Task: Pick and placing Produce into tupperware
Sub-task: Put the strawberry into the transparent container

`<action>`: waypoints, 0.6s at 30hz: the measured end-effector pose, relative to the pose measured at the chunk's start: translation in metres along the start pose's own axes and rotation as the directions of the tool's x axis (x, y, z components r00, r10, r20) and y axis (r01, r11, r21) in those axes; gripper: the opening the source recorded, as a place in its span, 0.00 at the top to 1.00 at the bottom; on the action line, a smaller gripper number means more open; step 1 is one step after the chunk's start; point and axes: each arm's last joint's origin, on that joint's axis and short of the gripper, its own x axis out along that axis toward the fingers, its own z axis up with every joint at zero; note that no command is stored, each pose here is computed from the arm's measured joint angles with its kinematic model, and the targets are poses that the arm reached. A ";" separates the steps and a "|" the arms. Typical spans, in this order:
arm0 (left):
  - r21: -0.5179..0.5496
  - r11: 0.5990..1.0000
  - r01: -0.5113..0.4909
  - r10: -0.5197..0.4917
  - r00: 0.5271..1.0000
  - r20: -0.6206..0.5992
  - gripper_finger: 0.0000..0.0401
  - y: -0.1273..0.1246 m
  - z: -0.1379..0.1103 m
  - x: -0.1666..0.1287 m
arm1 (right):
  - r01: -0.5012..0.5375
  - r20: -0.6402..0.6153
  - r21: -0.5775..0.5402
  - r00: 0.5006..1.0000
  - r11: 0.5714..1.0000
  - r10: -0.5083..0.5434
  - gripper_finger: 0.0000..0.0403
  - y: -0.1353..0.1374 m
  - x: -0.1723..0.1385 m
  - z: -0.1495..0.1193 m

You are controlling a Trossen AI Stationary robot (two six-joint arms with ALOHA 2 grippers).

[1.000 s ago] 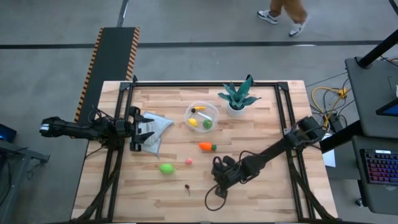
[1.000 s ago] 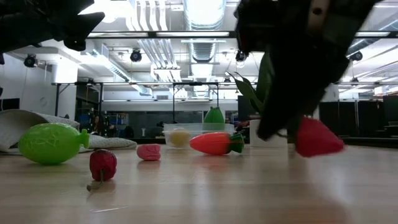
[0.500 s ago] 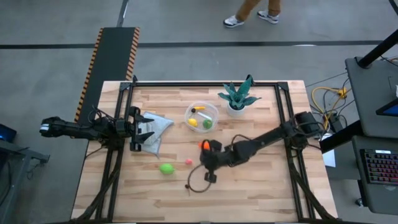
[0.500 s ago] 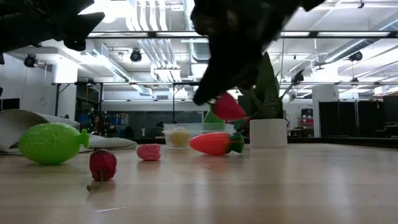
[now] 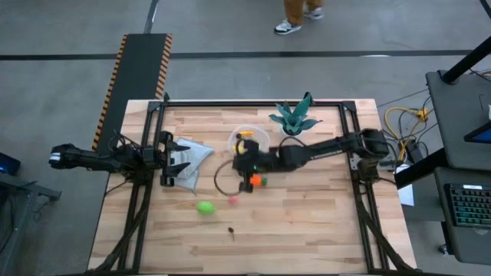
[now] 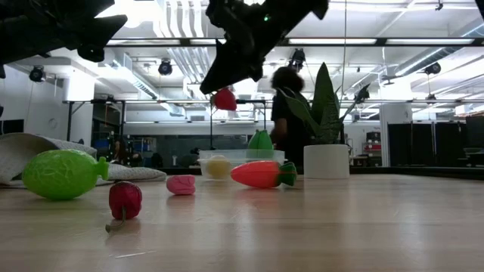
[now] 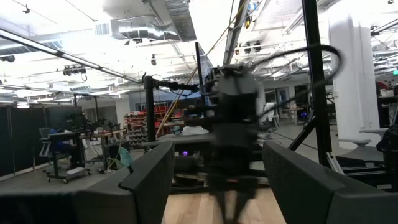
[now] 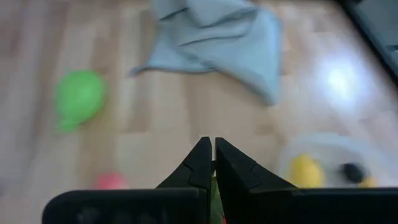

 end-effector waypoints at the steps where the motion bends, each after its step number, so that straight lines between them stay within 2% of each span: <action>1: 0.000 1.000 0.000 0.000 1.000 0.000 0.42 0.000 0.000 0.000 | 0.014 0.004 -0.003 1.000 1.000 -0.014 0.98 -0.008 0.001 0.002; 8: 0.000 1.000 0.000 0.000 1.000 0.000 0.42 0.000 0.000 0.000 | 0.100 0.008 0.006 0.995 0.995 -0.100 0.98 -0.062 0.006 0.007; 14: 0.007 1.000 -0.001 0.001 1.000 0.004 0.42 0.000 0.000 0.000 | 0.073 0.057 0.074 0.995 0.995 -0.078 0.98 -0.099 0.015 0.008; 18: 0.007 1.000 -0.001 0.001 1.000 0.004 0.42 0.000 0.000 0.000 | 0.079 0.041 0.092 0.996 0.993 -0.083 0.98 -0.110 0.026 0.002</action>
